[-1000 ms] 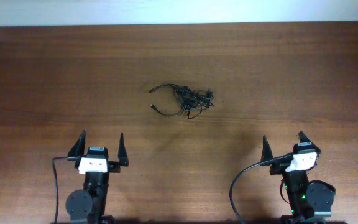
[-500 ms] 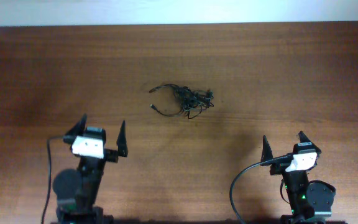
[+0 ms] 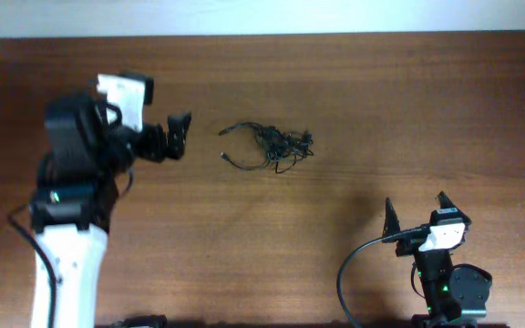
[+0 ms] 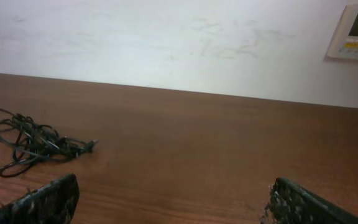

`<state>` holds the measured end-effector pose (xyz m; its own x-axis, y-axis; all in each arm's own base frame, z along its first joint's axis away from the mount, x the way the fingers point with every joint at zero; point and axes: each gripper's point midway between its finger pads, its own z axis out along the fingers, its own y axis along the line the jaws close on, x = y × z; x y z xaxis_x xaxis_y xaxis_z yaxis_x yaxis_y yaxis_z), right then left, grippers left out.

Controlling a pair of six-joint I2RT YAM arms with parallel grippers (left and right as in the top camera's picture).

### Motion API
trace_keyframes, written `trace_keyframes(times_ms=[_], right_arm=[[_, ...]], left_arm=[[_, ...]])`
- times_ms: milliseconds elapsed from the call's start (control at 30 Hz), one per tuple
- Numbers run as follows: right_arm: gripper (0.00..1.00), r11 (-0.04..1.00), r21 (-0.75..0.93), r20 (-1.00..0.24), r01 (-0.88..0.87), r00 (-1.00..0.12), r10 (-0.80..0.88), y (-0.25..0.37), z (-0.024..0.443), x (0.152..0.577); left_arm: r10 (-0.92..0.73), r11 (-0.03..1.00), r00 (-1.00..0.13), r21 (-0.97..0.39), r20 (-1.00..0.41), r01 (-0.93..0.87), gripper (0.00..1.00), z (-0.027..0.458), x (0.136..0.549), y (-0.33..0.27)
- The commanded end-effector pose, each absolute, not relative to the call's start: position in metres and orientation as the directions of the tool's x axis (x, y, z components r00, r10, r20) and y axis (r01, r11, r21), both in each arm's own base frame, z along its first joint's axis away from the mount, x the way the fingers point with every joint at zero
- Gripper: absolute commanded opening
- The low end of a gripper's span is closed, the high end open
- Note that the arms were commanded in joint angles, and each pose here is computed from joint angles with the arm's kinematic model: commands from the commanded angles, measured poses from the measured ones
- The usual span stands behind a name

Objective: Untangle cables
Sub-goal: 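Move both grippers toward the tangled black cable bundle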

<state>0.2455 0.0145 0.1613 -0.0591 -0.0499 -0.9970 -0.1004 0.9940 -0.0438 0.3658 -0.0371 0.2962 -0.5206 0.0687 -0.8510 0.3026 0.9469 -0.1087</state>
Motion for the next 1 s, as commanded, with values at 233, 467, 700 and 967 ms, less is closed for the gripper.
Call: trace_keyframes(times_ms=[233,467,700,967], right_arm=[[0.99,0.995,-0.037,-0.998,-0.091,-0.056,-0.043,0.013,0.160,0.246],[0.99,0.929,0.026,-0.999,-0.368,-0.027,0.018,0.061,0.171,0.234],[0.99,0.899,0.200,-0.973,-0.389,-0.183,0.138,0.069,0.196,0.227],[0.99,0.833,0.390,-0.835,-0.394,-0.532,0.139,0.088,0.269,0.247]], left_arm=[[0.146,0.927,-0.641,-0.122,-0.753,0.355,0.99,0.292,0.389,-0.040],[0.144,0.911,-0.637,-0.150,-0.757,0.383,0.99,0.293,0.388,-0.047],[0.143,0.914,-0.632,-0.143,-0.762,0.380,1.00,0.292,0.393,-0.045],[-0.020,0.954,-0.704,-0.224,-0.710,0.199,0.91,0.284,0.395,-0.031]])
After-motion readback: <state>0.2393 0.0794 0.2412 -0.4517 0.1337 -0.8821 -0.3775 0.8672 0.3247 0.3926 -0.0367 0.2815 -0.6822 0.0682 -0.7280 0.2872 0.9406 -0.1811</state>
